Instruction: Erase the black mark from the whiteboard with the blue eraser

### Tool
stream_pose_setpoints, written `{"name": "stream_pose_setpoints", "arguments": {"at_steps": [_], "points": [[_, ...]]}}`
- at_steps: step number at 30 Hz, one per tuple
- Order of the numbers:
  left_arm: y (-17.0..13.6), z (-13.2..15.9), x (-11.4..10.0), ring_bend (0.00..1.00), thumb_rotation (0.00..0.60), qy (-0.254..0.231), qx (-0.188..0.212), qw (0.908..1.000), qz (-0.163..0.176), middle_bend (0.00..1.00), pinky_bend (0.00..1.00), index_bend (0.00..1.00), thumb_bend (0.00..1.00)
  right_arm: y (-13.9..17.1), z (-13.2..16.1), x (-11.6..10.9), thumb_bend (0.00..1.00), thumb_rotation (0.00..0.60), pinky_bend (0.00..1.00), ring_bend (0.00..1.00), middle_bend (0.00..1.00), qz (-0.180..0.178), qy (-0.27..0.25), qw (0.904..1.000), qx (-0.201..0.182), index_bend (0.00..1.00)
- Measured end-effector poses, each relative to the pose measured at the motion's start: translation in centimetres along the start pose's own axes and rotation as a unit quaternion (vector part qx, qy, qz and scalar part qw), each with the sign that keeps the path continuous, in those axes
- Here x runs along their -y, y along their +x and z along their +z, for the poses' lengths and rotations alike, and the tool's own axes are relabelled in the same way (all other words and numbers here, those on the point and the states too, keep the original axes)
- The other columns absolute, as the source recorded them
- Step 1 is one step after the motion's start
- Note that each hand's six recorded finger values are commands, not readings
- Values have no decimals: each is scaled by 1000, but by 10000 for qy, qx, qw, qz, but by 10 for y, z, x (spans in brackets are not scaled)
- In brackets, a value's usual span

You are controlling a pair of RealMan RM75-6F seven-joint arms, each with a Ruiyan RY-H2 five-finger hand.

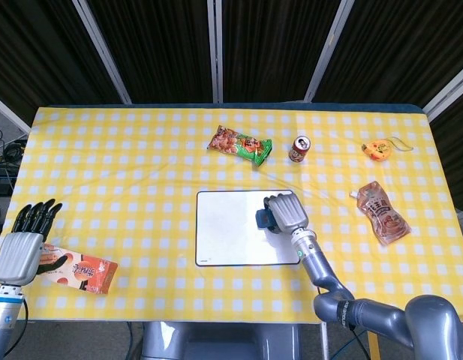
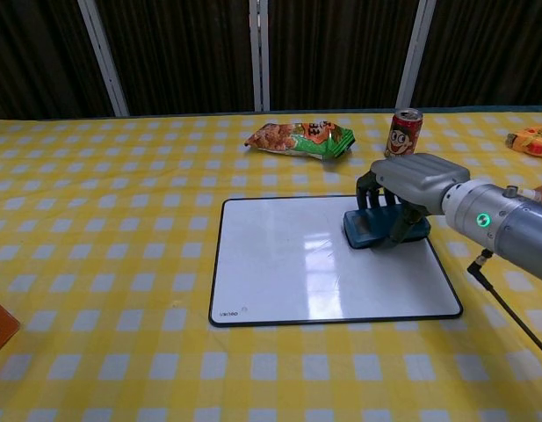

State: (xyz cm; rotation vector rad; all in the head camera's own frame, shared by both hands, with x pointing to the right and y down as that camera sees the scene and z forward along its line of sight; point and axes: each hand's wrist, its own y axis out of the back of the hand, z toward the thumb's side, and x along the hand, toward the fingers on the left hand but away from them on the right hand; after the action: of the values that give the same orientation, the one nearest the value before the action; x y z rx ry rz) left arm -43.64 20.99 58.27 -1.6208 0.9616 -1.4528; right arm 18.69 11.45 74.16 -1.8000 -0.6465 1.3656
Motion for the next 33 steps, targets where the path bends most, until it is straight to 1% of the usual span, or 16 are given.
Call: {"name": "stream_pose_setpoints", "arguments": {"at_steps": [6,10,15,18,19,21,24,26,28,29,30,31,33], "points": [[-1,2,-1,0,600,-5,33,10000,16,0,0,0,31,15,-29,-22,174,600,751,706,685,-304,-56,9994,153,818],[-3,5,-2,0,600,8,96,9999,37,0,0,0,32,35,-49,-31,171,600,723,690,667,-403,-26,9989,226,807],[-7,11,-3,0,600,50,194,9998,88,0,0,0,31,62,-68,-25,171,600,667,654,636,-343,-88,9987,359,788],[-9,13,-5,0,600,54,228,9996,124,0,0,0,31,69,-74,-22,170,600,604,624,602,-313,-144,9985,419,757],[-10,14,-5,0,600,56,239,9996,141,0,0,0,31,71,-76,-21,169,600,568,604,580,-303,-142,9985,435,735],[-11,15,-6,0,600,58,255,9995,162,0,0,0,31,73,-79,-20,164,600,495,559,531,-287,-149,9984,459,686],[-13,17,-7,0,600,66,283,9994,189,0,0,0,31,74,-84,-15,151,600,319,408,405,-221,-180,9982,522,563],[-14,18,-8,0,600,66,291,9993,205,0,0,0,32,75,-89,-12,144,600,161,240,270,-160,-203,9979,591,435],[-15,18,-9,0,600,65,295,9993,223,0,0,0,32,76,-93,-10,139,600,56,114,156,-118,-149,9977,651,329],[-16,18,-9,0,600,63,296,9993,228,0,0,0,32,77,-95,-9,137,600,23,60,106,-105,-118,9975,689,280],[-16,18,-9,0,600,61,297,9993,233,0,0,0,31,78,-98,-9,137,600,11,36,80,-97,-90,9972,734,257],[-16,18,-9,0,600,59,298,9993,236,0,0,0,32,79,-101,-10,135,600,2,14,50,-100,-72,9968,784,228],[-16,19,-10,0,600,60,305,9992,245,0,0,0,31,80,-104,-11,131,600,0,0,14,-120,-76,9965,823,182]]}}
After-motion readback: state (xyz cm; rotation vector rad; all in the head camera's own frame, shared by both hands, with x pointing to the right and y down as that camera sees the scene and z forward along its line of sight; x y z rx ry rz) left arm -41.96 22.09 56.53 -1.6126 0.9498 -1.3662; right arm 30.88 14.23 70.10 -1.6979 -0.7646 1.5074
